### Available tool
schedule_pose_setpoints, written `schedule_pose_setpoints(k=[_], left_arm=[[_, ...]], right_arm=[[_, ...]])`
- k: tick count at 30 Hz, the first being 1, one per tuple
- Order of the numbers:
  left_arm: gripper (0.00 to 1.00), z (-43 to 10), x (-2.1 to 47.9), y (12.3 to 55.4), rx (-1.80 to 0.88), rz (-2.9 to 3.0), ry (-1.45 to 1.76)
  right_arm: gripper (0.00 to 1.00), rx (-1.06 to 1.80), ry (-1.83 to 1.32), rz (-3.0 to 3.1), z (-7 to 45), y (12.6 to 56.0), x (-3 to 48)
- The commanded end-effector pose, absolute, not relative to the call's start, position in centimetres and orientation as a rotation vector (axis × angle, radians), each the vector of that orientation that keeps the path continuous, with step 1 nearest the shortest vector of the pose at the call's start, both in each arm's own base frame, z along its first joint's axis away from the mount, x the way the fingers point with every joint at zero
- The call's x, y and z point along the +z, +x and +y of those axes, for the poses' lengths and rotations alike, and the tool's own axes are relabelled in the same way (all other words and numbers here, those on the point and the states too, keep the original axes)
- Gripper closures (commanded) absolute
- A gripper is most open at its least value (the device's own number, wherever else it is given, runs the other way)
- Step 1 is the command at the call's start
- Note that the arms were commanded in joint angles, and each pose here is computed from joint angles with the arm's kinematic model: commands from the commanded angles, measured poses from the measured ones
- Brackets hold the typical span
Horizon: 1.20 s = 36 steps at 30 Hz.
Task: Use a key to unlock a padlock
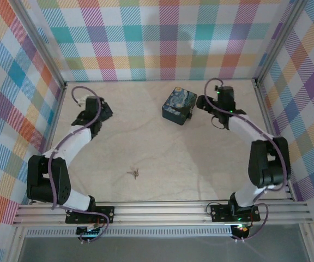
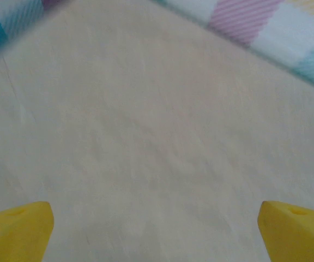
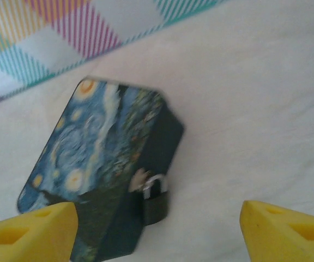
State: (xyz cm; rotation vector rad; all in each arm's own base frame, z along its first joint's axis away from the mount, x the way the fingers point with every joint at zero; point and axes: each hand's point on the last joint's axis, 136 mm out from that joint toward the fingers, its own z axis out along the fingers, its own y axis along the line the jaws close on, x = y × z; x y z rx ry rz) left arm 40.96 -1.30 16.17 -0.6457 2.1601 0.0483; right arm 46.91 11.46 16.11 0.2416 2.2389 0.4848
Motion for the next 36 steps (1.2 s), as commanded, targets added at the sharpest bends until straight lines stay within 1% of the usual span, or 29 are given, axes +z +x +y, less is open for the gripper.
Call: schedule_pose_setpoints(k=[1,3,7,11,15,18,24,27,31,36], left_arm=[[0.04,-3.3,12.8,34.7,0.142,2.317,-0.718],[0.04,-4.7,12.4,33.3,0.122,2.356,-0.677],[0.04,-6.4,12.7,30.6,0.065,2.389,-0.601],[0.04,-6.7,13.3,28.9,0.045,2.412,-0.553],[0.04,-6.5,13.5,27.8,0.053,2.435,-0.53],[0.04,-6.5,14.0,27.5,0.028,2.422,-0.526],[0.05,-7.0,15.2,27.4,-0.002,2.421,-0.487],[0.05,-7.3,15.4,27.5,-0.003,2.43,-0.464],[0.05,-7.6,16.0,27.8,-0.01,2.423,-0.455],[0.05,-8.2,16.6,28.5,-0.036,2.418,-0.45]], right_arm=[[0.22,0.562,0.259,2.386,15.6,45.9,14.3],[0.23,0.583,0.233,2.415,17.3,46.4,13.9],[0.24,0.493,0.193,2.475,19.2,46.8,12.5],[0.26,0.449,0.225,2.497,19.2,46.6,11.5],[0.32,0.39,0.27,2.522,18.4,46.4,10.3],[0.37,0.357,0.288,2.536,18.0,46.5,9.4],[0.42,0.384,0.276,2.555,18.9,47.3,8.4],[0.52,0.43,0.242,2.562,19.9,47.3,8.2],[0.6,0.476,0.154,2.585,22.0,46.2,7.9],[0.61,0.539,0.053,2.609,25.2,44.1,7.6]])
